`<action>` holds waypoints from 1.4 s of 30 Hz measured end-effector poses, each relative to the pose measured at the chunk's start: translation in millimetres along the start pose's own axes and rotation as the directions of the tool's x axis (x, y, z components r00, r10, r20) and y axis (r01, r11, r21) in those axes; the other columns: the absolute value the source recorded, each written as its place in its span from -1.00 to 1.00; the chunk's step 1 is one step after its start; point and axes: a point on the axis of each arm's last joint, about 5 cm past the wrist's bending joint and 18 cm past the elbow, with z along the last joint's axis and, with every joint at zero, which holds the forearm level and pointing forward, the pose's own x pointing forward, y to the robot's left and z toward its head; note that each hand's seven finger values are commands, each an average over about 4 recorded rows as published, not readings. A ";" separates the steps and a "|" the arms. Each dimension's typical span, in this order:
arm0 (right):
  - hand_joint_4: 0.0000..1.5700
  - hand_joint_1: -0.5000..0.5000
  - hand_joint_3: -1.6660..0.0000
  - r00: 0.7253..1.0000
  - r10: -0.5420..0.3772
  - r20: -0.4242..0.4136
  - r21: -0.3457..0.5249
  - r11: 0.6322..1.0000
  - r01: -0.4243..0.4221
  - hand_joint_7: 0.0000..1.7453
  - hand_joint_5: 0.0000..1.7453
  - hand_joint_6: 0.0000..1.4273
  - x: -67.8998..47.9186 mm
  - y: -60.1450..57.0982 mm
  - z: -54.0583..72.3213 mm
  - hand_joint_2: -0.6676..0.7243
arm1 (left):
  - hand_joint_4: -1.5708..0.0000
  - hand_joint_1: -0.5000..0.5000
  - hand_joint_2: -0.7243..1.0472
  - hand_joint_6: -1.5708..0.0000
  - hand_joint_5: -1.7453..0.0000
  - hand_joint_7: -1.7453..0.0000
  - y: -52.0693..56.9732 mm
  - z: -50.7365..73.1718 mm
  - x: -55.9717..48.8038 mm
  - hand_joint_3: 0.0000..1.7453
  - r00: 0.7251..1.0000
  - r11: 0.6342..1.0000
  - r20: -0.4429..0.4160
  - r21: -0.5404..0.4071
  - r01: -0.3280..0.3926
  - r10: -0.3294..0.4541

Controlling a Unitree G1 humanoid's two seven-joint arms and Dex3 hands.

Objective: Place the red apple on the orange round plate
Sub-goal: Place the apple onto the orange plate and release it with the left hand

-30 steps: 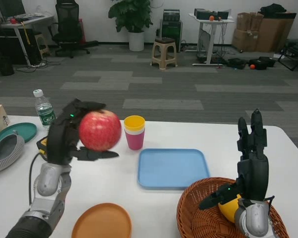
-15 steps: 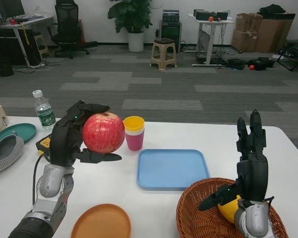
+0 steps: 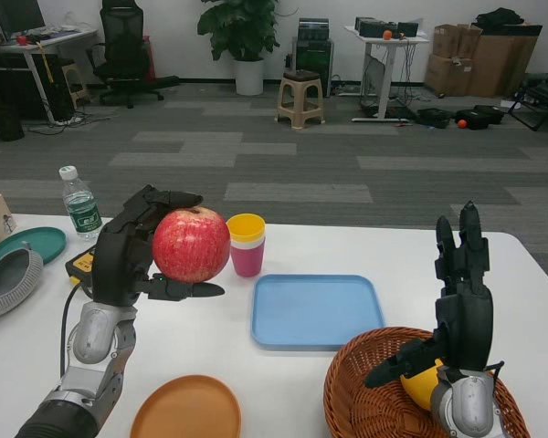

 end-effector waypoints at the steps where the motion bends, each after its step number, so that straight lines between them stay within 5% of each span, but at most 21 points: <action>1: -0.89 -0.42 1.00 1.000 0.000 0.000 0.000 1.000 0.000 -1.00 -1.00 -1.00 0.0 0.0 0.0 0.91 | -0.90 0.96 0.60 -0.30 -1.00 -0.52 -0.4 -0.1 0.0 -0.98 1.000 1.000 0.000 -0.001 0.002 -0.002; 16: -0.89 -0.42 1.00 1.000 -0.002 -0.004 -0.003 1.000 0.002 -1.00 -1.00 -1.00 -0.3 -0.6 -0.4 0.91 | -0.90 0.96 0.60 -0.31 -1.00 -0.52 -7.1 -6.4 -13.2 -1.00 0.993 0.995 -0.093 -0.068 0.072 -0.079; 21: -0.89 -0.42 1.00 1.000 -0.006 -0.013 -0.012 1.000 0.005 -1.00 -1.00 -1.00 -1.4 -2.2 -1.5 0.91 | -0.94 1.00 0.60 -0.33 -1.00 -0.52 -2.2 -8.6 -31.8 -0.95 0.976 0.992 -0.185 -0.083 0.099 -0.113; 27: -0.89 -0.42 1.00 1.000 -0.010 -0.027 -0.025 1.000 0.009 -1.00 -1.00 -1.00 -3.1 -4.1 -3.1 0.91 | -0.95 1.00 0.60 -0.35 -1.00 -0.52 1.6 -12.8 -63.3 -0.95 0.932 0.986 -0.332 -0.130 0.107 -0.145; 35: -0.89 -0.42 1.00 0.999 -0.012 -0.038 -0.035 0.999 0.010 -1.00 -1.00 -1.00 -3.4 -5.2 -4.7 0.91 | -0.95 1.00 0.60 -0.33 -1.00 -0.46 -3.2 -15.6 -83.5 -1.00 0.881 0.966 -0.408 -0.193 0.172 -0.239; 42: -0.89 -0.40 1.00 0.999 -0.012 -0.044 -0.037 0.999 0.011 -1.00 -1.00 -1.00 -3.4 -5.3 -5.5 0.91 | -0.95 1.00 0.60 -0.33 -1.00 -0.44 -3.9 -22.7 -106.6 -1.00 0.809 0.958 -0.519 -0.213 0.189 -0.276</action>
